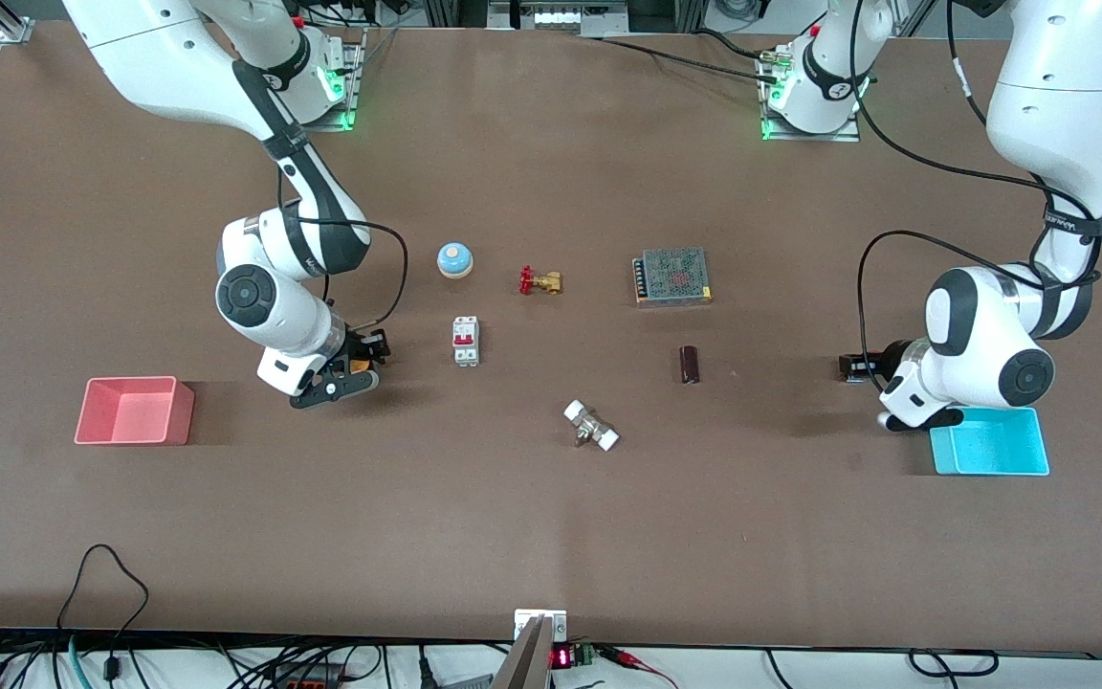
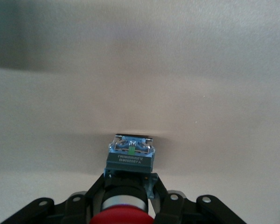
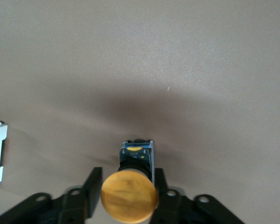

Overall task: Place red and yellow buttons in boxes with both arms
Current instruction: 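Grasp the yellow button with the right gripper while the left gripper grasps the red, then carry the yellow button to the pink box while the left gripper carries red to cyan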

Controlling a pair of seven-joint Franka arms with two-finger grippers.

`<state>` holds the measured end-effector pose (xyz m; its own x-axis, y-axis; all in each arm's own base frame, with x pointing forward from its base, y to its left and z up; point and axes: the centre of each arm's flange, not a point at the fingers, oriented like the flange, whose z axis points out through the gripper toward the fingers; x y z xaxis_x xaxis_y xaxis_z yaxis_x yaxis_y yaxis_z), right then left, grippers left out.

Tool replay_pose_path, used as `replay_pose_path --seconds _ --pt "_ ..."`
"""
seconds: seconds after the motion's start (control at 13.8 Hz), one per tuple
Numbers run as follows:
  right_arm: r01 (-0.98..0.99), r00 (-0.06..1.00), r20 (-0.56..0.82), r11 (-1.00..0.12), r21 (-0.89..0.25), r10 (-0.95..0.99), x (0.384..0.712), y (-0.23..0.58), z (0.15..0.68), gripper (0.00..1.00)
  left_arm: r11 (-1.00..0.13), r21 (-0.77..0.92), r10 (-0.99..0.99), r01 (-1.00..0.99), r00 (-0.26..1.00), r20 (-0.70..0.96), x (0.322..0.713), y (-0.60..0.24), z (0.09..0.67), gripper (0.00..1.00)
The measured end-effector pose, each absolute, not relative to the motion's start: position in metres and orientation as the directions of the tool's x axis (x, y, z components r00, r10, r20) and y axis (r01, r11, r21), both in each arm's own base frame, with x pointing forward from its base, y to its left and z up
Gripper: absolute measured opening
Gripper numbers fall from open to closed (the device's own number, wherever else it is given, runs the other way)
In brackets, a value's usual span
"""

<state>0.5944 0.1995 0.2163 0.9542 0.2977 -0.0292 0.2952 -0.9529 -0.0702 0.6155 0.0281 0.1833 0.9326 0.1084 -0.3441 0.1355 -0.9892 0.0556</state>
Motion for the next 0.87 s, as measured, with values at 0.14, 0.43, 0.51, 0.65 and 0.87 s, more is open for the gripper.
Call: replay_pose_path --seconds 0.14,0.43,0.51,0.65,0.87 --pt "0.295 0.954 -0.03 -0.953 -0.07 0.297 0.595 0.199 0.216 0.38 -0.989 0.057 0.108 0.135 0.934 -0.339 0.627 0.03 0.2 0.41" --pt "0.294 0.955 -0.027 -0.953 -0.069 0.297 0.595 0.198 0.216 0.36 -0.985 0.064 0.131 0.162 0.93 -0.344 0.665 0.06 0.293 0.41" --pt "0.295 0.955 -0.021 -0.953 -0.068 0.297 0.598 0.197 0.219 0.36 -0.982 0.064 0.147 0.177 0.933 -0.329 0.67 0.072 0.309 0.41" --pt "0.279 0.96 0.003 -0.958 -0.064 0.279 0.612 0.182 0.24 0.36 -0.977 0.046 0.183 0.207 0.934 -0.308 0.672 0.099 0.318 0.41" --pt "0.262 0.965 0.003 -0.964 -0.048 0.262 0.637 0.119 0.336 0.36 -0.971 0.02 0.227 0.238 0.945 -0.236 0.683 0.133 0.32 0.41"
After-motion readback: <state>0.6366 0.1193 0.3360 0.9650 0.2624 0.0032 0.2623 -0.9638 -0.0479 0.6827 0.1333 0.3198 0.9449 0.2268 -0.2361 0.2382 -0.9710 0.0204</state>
